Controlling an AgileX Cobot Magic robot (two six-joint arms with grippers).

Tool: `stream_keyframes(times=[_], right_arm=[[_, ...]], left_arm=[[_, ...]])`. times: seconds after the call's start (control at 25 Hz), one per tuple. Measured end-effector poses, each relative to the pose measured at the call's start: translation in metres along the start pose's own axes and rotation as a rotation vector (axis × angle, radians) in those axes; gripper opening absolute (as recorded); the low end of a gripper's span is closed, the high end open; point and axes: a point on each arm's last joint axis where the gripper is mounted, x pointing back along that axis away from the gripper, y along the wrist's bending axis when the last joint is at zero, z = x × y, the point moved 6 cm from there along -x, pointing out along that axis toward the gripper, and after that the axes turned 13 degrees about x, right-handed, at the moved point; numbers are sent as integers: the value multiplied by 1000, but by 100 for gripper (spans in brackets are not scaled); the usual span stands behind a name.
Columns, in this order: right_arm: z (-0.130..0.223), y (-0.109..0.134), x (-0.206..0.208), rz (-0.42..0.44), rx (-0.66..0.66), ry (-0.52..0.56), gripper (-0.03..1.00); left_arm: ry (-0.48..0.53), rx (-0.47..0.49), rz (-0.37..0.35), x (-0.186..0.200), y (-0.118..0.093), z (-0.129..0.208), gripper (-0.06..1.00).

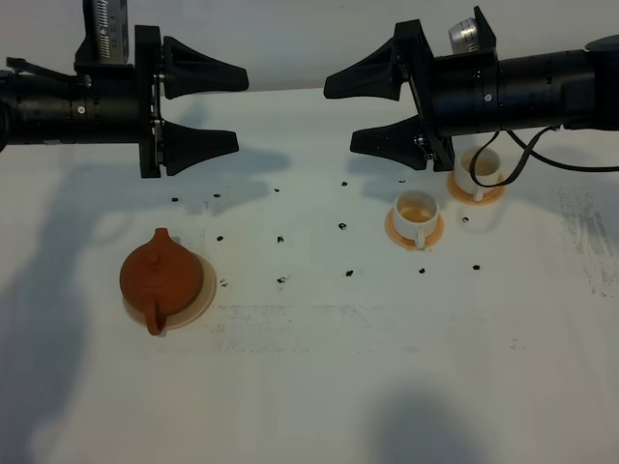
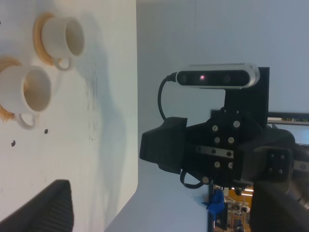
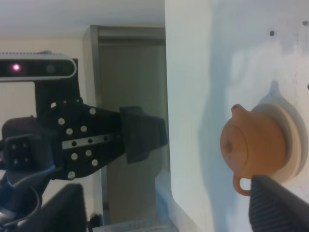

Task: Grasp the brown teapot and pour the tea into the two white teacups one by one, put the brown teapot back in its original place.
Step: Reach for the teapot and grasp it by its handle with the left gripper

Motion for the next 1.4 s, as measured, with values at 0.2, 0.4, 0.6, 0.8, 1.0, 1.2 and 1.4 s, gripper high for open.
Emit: stream_keyframes(times=[0.2,0.4,0.6,0.8,1.0,1.2,1.4], right_arm=[[0,0,0,1,1,-1,68],[-1,-1,0,5,2,-5,68],[-2,-3,0,18,31,-13,67],[-1,-5,0,31,153,-6,62],[0,-23,4,181,276,25,60],[-8,-33,26,429,431,14,60],[-13,-32,55,642,544,25,59]], left_arm=[[0,0,0,0,0,0,73],[0,-8,-1,0,0,0,73],[-5,-75,-3,0,0,-1,73],[-13,-245,-20,0,2,-2,73],[-81,-478,-226,11,12,-9,73],[-215,-656,-399,34,-2,-16,72],[-313,-768,-520,56,-19,-16,68]])
